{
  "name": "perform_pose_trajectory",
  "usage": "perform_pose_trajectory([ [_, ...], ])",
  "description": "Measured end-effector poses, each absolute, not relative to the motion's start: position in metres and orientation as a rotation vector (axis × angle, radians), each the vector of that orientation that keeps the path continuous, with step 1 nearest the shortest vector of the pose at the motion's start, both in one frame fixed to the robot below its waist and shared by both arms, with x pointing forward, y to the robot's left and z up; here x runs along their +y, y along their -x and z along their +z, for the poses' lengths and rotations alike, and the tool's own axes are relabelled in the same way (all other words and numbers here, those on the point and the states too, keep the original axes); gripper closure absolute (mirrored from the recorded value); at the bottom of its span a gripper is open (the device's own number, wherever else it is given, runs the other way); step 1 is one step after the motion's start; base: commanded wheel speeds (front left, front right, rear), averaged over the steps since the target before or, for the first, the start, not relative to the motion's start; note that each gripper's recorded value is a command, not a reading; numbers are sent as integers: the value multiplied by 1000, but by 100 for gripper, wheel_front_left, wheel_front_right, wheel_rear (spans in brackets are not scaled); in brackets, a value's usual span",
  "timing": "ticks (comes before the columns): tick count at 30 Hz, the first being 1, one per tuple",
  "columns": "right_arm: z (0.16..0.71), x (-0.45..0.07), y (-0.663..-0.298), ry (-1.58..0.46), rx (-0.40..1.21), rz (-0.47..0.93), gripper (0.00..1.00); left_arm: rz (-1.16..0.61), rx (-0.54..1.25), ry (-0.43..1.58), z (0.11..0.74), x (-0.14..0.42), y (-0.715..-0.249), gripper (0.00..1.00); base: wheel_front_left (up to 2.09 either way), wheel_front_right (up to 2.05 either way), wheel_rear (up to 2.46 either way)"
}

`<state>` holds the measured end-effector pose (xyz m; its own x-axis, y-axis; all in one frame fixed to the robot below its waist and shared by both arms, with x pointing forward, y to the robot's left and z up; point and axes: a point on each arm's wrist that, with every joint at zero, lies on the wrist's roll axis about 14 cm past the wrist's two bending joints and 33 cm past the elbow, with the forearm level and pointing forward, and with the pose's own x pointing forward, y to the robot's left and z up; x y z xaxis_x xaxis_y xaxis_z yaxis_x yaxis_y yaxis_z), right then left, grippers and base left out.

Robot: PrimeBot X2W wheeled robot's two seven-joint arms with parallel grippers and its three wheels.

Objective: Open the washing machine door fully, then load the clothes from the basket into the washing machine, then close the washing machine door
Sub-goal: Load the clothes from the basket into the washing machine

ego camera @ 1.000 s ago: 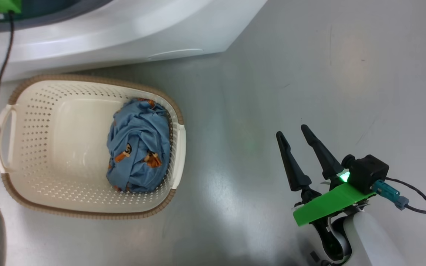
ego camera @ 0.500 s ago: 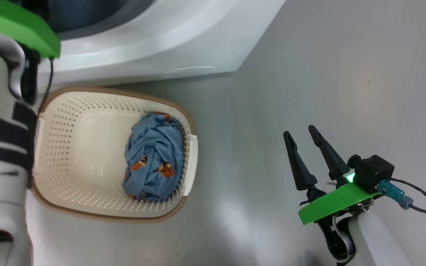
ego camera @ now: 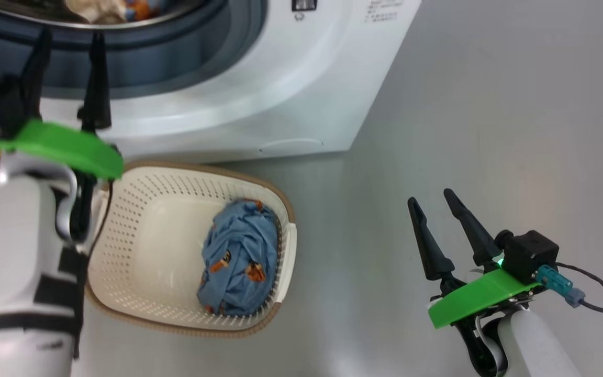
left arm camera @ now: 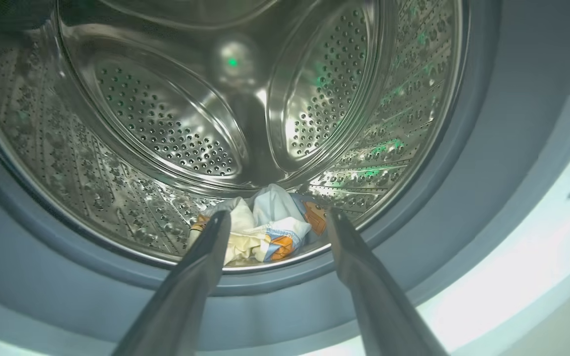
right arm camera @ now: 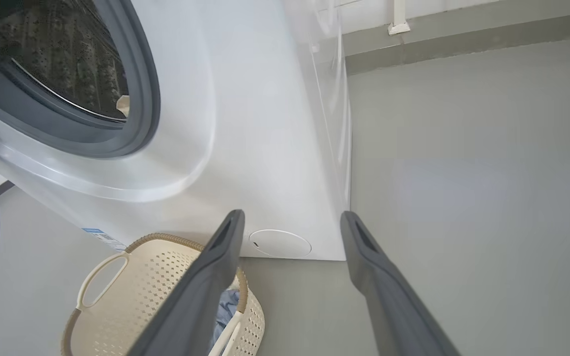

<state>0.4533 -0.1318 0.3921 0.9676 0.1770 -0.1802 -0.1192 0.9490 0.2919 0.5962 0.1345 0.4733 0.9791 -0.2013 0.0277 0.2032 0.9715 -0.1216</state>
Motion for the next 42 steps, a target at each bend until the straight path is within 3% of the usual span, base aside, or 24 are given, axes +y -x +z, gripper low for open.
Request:
perform_pose_trajectory([
  [16, 456, -120, -426, -220, 64, 213, 0, -108, -197, 113, 541, 174, -488, 0, 0, 0, 0],
  [26, 491, -121, -399, -173, -26, 223, 0, -5, -166, 114, 529, 199, -409, 0, 0, 0, 0],
  [42, 502, -139, -373, -148, -60, 173, 0, 91, -58, 137, 496, 213, -351, 0, 0, 0, 0],
])
